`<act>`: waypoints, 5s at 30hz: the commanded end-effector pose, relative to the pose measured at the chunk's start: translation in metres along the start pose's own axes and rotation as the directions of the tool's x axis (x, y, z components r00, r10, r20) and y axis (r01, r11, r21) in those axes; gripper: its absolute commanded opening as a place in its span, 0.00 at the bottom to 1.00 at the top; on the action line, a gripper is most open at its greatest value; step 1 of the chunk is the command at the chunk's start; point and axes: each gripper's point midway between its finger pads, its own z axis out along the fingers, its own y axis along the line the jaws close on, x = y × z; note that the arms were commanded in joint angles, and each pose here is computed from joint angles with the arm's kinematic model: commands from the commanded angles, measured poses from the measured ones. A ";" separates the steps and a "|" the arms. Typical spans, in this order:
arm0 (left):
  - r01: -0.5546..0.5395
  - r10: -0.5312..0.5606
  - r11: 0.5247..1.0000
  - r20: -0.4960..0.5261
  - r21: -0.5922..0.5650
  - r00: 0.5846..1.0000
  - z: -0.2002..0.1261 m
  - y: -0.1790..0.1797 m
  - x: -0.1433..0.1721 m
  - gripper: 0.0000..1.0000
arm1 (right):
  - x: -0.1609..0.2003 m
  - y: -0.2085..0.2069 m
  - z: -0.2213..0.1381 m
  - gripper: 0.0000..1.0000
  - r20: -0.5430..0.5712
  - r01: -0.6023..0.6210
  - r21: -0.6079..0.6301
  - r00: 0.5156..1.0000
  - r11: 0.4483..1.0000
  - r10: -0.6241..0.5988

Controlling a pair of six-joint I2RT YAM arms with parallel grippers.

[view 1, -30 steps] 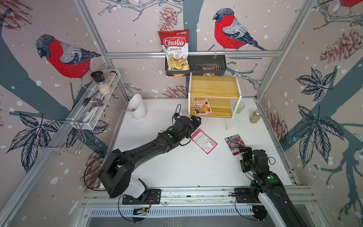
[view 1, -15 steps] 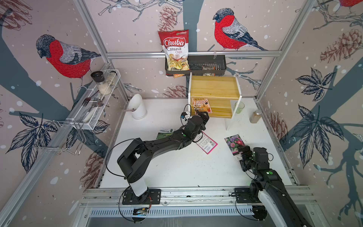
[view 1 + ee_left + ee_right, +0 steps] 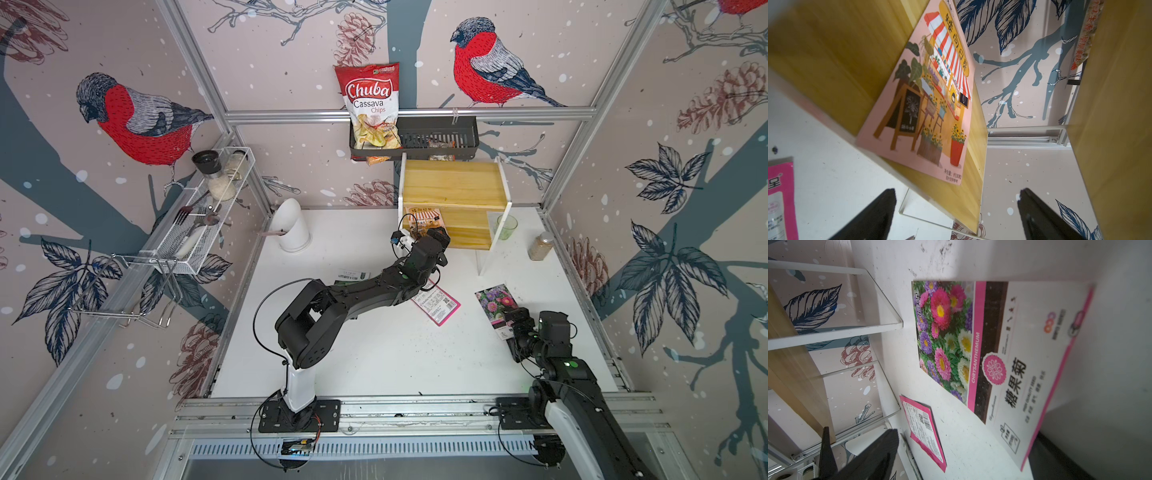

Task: Take the seed bag off the shelf
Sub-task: Place the seed packet at the center of the board, then pick up the seed packet from the shelf.

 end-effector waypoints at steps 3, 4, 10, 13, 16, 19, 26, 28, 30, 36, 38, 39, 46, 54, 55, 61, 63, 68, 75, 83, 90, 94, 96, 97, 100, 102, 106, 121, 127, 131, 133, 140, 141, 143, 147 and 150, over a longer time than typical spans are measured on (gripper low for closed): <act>0.031 -0.031 0.999 0.044 -0.009 0.999 0.010 0.007 -0.013 0.95 | 0.000 0.005 0.000 1.00 -0.011 0.015 -0.019 1.000 1.000 -0.015; 0.034 -0.033 0.999 0.048 -0.017 0.998 0.012 0.010 -0.015 0.95 | 0.000 0.006 0.000 1.00 -0.012 0.016 -0.020 1.000 1.000 -0.016; 0.054 -0.053 0.997 0.018 -0.049 0.998 0.023 0.021 -0.020 0.95 | 0.000 0.006 0.000 1.00 -0.013 0.014 -0.022 1.000 1.000 -0.014; 0.053 -0.054 0.996 -0.024 -0.072 0.998 0.025 0.027 -0.013 0.93 | 0.000 0.005 0.000 1.00 -0.011 0.010 -0.025 1.000 1.000 -0.011; 0.054 -0.061 0.995 -0.075 -0.084 0.995 0.025 0.031 -0.004 0.90 | -0.001 0.006 0.000 1.00 -0.007 0.007 -0.027 1.000 1.000 -0.007; 0.046 -0.057 0.995 -0.119 -0.094 0.991 0.022 0.031 0.005 0.87 | -0.001 0.006 0.000 1.00 -0.004 0.004 -0.029 1.000 1.000 -0.004; 0.028 -0.050 0.992 -0.184 -0.120 0.982 0.010 0.033 0.025 0.79 | -0.002 0.004 -0.001 1.00 0.008 -0.017 -0.039 1.000 0.999 0.017; 0.026 -0.051 0.992 -0.199 -0.125 0.979 0.008 0.036 0.028 0.77 | -0.003 0.003 -0.002 1.00 0.014 -0.023 -0.042 1.000 0.999 0.024; 0.024 -0.051 0.992 -0.213 -0.127 0.976 0.005 0.037 0.030 0.76 | -0.003 0.003 -0.003 1.00 0.018 -0.025 -0.043 1.000 0.999 0.026; 0.000 -0.014 0.996 -0.155 -0.090 0.988 -0.017 0.015 0.016 0.82 | -0.002 -0.002 -0.004 1.00 0.023 -0.038 -0.044 0.999 0.998 0.039; 0.009 -0.015 0.998 -0.099 -0.064 0.995 -0.024 0.005 0.004 0.86 | -0.002 -0.004 -0.004 1.00 0.023 -0.043 -0.044 0.999 0.998 0.044; 0.019 -0.024 0.998 -0.075 -0.059 0.997 -0.026 0.002 -0.002 0.89 | -0.002 -0.004 -0.003 1.00 0.023 -0.047 -0.044 0.999 0.998 0.048; 0.094 -0.093 0.992 0.024 -0.086 0.995 -0.021 0.015 -0.030 0.94 | 0.000 -0.007 -0.002 1.00 0.015 -0.054 -0.042 0.998 0.998 0.055; 0.114 -0.104 0.989 0.102 -0.096 0.989 -0.001 0.024 -0.054 0.94 | 0.000 -0.005 0.000 1.00 -0.001 -0.029 -0.022 1.000 0.999 0.029; 0.118 -0.107 0.988 0.107 -0.101 0.988 0.002 0.026 -0.056 0.94 | 0.000 -0.004 0.000 1.00 -0.002 -0.026 -0.021 1.000 0.999 0.026; 0.134 -0.125 0.980 0.071 -0.149 0.990 0.012 0.043 -0.051 0.91 | -0.001 0.000 0.002 1.00 -0.007 -0.019 -0.020 1.000 1.000 0.019; 0.125 -0.120 0.978 0.037 -0.166 0.992 0.013 0.047 -0.044 0.88 | -0.002 0.001 0.002 1.00 -0.006 -0.018 -0.020 1.000 1.000 0.018; 0.130 -0.135 0.971 -0.013 -0.200 0.991 0.008 0.058 -0.033 0.81 | -0.003 0.002 0.003 1.00 -0.001 -0.018 -0.021 1.000 1.000 0.018; 0.091 -0.102 0.972 -0.045 -0.215 0.994 -0.001 0.057 -0.033 0.67 | -0.004 0.000 0.002 1.00 0.011 -0.038 -0.034 0.999 0.999 0.038; 0.049 -0.071 0.976 -0.095 -0.214 0.993 -0.008 0.049 -0.029 0.56 | -0.004 -0.002 0.001 1.00 0.020 -0.051 -0.037 0.998 0.998 0.052; 0.045 -0.072 0.978 -0.128 -0.205 0.989 -0.020 0.056 -0.028 0.49 | -0.004 -0.003 -0.001 1.00 0.025 -0.057 -0.039 0.998 0.998 0.058; 0.030 -0.056 0.979 -0.123 -0.203 0.991 -0.026 0.059 -0.033 0.48 | -0.005 -0.001 -0.001 1.00 0.027 -0.060 -0.047 0.998 0.997 0.062; 0.026 -0.050 0.980 -0.118 -0.197 0.992 -0.025 0.057 -0.038 0.48 | -0.005 0.000 -0.002 1.00 0.029 -0.060 -0.052 0.998 0.997 0.062; 0.024 -0.046 0.982 -0.113 -0.190 0.993 -0.025 0.054 -0.041 0.48 | -0.005 0.001 -0.002 1.00 0.029 -0.060 -0.054 0.998 0.997 0.062; 0.009 -0.029 0.985 -0.111 -0.173 0.993 -0.022 0.045 -0.046 0.39 | -0.005 0.002 -0.003 1.00 0.028 -0.060 -0.055 0.998 0.997 0.061; -0.007 -0.012 0.987 -0.116 -0.162 0.993 -0.021 0.038 -0.047 0.39 | -0.005 0.002 -0.003 1.00 0.030 -0.060 -0.056 0.998 0.997 0.062; -0.018 -0.003 0.989 -0.145 -0.144 0.989 -0.025 0.030 -0.044 0.37 | -0.006 0.001 -0.004 1.00 0.035 -0.066 -0.057 0.997 0.996 0.068; -0.022 -0.005 0.987 -0.168 -0.157 0.986 -0.043 0.047 -0.043 0.19 | -0.006 0.001 -0.005 1.00 0.039 -0.079 -0.063 0.996 0.995 0.082; -0.036 0.011 0.991 -0.188 -0.132 0.982 -0.041 0.034 -0.040 0.15 | -0.006 0.002 -0.007 1.00 0.040 -0.081 -0.065 0.996 0.995 0.084; -0.050 0.027 0.992 -0.194 -0.113 0.981 -0.046 0.024 -0.042 0.04 | -0.006 0.003 -0.008 1.00 0.043 -0.081 -0.069 0.996 0.994 0.084; -0.054 0.032 0.993 -0.196 -0.109 0.980 -0.050 0.022 -0.043 0.00 | -0.006 0.004 -0.009 1.00 0.045 -0.079 -0.072 0.996 0.994 0.083; -0.084 0.067 0.995 -0.248 -0.057 0.966 -0.061 0.011 -0.040 0.00 | -0.010 0.014 -0.014 1.00 0.060 -0.056 -0.080 0.996 0.995 0.060; -0.089 0.073 0.995 -0.259 -0.052 0.963 -0.064 0.010 -0.039 0.00 | -0.011 0.015 -0.014 1.00 0.063 -0.050 -0.078 0.997 0.996 0.055; -0.092 0.079 0.995 -0.272 -0.035 0.959 -0.069 0.007 -0.038 0.00 | -0.014 0.019 -0.017 1.00 0.075 -0.033 -0.073 0.996 0.997 0.039; -0.105 0.105 0.994 -0.303 0.018 0.947 -0.085 0.000 -0.035 0.00 | -0.018 0.029 -0.021 1.00 0.088 -0.005 -0.073 0.996 0.997 0.011; -0.126 0.137 0.990 -0.350 0.055 0.927 -0.099 -0.004 -0.029 0.00 | -0.020 0.034 -0.022 1.00 0.093 0.009 -0.067 0.996 0.998 -0.003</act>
